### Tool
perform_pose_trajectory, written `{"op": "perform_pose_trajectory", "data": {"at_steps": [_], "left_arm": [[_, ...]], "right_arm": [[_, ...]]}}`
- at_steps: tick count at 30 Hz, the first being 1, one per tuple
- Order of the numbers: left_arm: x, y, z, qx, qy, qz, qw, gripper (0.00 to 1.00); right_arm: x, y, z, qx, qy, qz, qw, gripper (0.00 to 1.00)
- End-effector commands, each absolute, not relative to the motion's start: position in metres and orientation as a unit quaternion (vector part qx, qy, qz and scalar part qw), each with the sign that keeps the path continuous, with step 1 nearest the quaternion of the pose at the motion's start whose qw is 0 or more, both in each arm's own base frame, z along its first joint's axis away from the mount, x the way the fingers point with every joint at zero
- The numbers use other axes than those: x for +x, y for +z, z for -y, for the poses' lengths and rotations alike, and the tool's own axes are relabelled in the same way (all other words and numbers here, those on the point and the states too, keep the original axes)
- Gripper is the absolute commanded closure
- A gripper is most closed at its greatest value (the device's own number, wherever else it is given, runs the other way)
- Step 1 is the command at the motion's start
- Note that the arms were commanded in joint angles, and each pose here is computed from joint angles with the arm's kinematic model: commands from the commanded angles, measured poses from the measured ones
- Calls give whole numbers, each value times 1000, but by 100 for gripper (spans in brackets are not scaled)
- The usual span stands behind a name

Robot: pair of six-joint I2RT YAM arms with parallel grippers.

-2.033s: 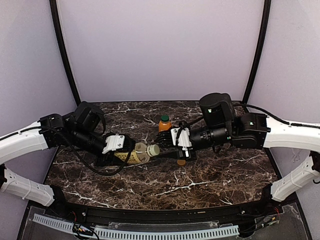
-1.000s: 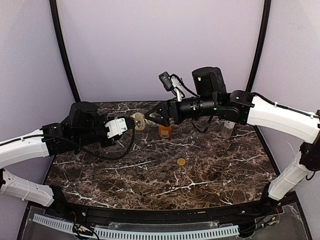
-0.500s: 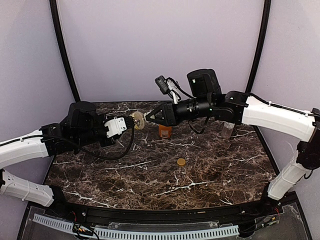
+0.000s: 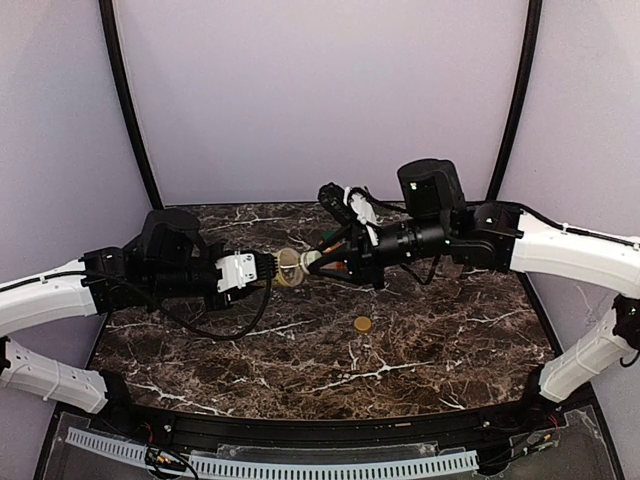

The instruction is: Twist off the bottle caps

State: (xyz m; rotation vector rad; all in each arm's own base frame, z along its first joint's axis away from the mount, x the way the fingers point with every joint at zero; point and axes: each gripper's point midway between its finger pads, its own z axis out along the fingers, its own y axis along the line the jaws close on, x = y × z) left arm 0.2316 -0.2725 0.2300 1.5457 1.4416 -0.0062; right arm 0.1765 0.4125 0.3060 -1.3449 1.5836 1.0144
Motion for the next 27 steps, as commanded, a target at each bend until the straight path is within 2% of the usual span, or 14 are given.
{"op": "perform_pose_trajectory", "data": {"at_steps": [1,7,18,27], "left_arm": [[202,206,259,670,-57,-612,416,72],[189,202,260,683,-87,-612,390,72],[175,205,267,688,-133,-612,367,73],[140,205,275,680,-237,-622,308,73]], "right_arm": [[134,337,-373,-651,354,-458,491,100],[134,336,-350,-671,287,-428,534,100],[142,319,-362,-705,238,-417,522,100],[150,313,-383,-788,156,-343,487,100]]}}
